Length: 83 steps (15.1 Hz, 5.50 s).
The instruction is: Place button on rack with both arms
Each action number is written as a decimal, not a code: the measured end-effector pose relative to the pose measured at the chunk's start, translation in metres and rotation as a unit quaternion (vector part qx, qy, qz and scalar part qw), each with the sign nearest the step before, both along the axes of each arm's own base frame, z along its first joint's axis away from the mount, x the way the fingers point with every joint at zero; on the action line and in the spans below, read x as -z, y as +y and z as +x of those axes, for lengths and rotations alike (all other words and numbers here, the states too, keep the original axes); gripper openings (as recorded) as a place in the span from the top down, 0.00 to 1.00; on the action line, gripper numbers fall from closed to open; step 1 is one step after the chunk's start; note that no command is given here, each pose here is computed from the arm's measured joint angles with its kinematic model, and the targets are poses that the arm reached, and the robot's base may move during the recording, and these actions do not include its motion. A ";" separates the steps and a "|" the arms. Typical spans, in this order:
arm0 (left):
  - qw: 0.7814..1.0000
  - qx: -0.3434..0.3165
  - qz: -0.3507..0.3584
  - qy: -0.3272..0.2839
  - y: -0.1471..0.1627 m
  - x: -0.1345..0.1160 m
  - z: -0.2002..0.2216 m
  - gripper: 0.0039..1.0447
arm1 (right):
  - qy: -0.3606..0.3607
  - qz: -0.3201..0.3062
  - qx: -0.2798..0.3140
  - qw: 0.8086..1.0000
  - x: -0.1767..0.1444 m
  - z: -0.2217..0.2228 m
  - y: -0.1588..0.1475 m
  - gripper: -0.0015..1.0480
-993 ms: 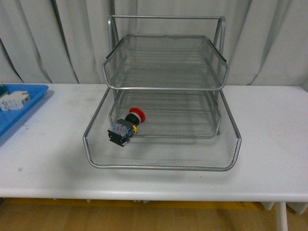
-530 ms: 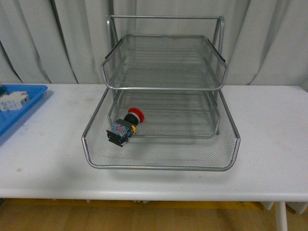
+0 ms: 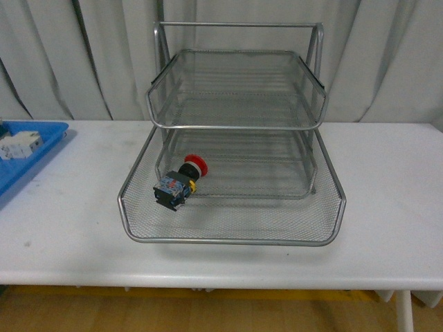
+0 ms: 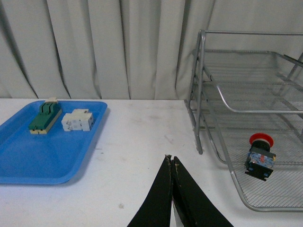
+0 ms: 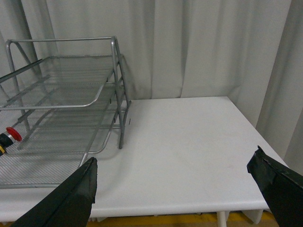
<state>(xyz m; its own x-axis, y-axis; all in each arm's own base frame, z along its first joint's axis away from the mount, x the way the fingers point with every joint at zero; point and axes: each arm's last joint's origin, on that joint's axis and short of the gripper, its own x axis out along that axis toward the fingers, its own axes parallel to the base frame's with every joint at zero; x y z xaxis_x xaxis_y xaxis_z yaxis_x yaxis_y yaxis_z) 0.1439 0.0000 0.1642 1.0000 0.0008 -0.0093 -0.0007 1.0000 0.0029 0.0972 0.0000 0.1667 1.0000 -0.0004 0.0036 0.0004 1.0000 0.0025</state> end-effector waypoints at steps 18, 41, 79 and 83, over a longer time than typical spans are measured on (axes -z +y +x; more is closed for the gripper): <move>1.000 0.000 0.000 -0.014 0.000 -0.005 -0.047 0.99 | 0.000 0.000 0.000 1.000 0.000 0.000 0.000 0.06; 1.000 0.000 0.000 -0.003 0.000 -0.002 -0.046 0.06 | 0.367 0.062 -0.137 0.918 0.028 0.144 0.124 0.82; 1.000 0.000 0.000 -0.003 0.000 -0.002 -0.046 0.06 | 0.006 0.001 0.002 1.000 0.003 0.085 0.023 0.98; 1.000 0.000 0.000 -0.003 0.000 -0.002 -0.046 0.06 | 0.008 0.001 0.003 1.000 0.004 0.062 0.012 0.98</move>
